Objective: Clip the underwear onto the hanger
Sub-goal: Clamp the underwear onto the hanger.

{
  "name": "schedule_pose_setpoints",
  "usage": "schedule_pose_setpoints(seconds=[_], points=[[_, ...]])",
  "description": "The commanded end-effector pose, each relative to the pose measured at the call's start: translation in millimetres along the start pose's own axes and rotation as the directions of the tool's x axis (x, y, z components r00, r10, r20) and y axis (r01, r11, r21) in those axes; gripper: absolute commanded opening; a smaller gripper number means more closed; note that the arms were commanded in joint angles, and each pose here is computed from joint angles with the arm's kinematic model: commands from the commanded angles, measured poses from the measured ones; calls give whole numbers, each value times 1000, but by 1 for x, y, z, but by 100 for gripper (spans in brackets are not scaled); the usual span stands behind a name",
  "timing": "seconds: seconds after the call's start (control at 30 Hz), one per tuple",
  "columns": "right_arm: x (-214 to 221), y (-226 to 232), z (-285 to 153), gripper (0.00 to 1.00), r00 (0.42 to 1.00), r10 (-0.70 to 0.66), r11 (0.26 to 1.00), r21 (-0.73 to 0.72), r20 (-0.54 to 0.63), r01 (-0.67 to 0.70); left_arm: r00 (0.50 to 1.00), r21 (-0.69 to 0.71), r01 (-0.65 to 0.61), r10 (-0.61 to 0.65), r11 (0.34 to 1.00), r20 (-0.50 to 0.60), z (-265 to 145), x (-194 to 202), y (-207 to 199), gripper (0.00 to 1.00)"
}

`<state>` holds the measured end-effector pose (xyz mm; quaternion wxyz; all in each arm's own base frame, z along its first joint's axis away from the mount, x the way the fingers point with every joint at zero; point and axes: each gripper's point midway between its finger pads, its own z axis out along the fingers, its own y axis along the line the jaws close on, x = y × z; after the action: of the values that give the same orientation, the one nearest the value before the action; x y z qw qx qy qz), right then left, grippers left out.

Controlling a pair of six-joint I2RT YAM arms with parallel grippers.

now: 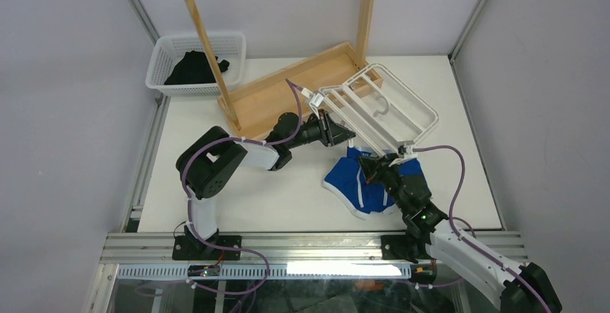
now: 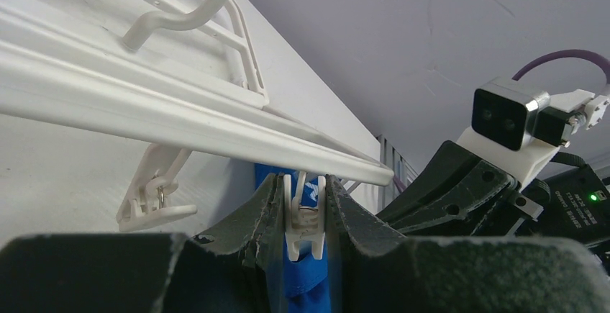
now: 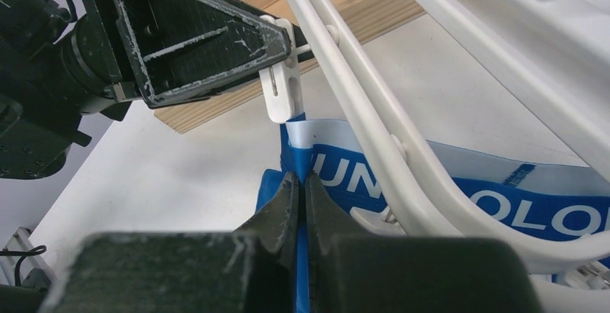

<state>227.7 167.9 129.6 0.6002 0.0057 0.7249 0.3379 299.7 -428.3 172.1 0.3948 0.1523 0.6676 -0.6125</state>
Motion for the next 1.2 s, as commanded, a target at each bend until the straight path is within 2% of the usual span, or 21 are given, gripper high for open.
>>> schedule_pose_setpoints(seconds=[0.0, 0.3, 0.8, 1.17], points=[[20, -10, -5, 0, 999, -20, 1000, -7, -28, 20, 988, 134, -121, 107, 984, 107, 0, -39, -33, 0], [19, -8, -6, 0, 999, -27, 1000, -17, -21, 26, 987, 173, -145, 131, 974, 88, 3, -39, -33, 0], [15, -7, -8, 0, 999, -31, 999, -29, 11, 31, 995, 163, -92, 85, 982, 53, 5, -30, -24, 0], [14, -10, -6, 0, 1000, -26, 1000, -8, 14, 26, 999, 224, -50, 45, 973, 28, -2, -22, -37, 0]])
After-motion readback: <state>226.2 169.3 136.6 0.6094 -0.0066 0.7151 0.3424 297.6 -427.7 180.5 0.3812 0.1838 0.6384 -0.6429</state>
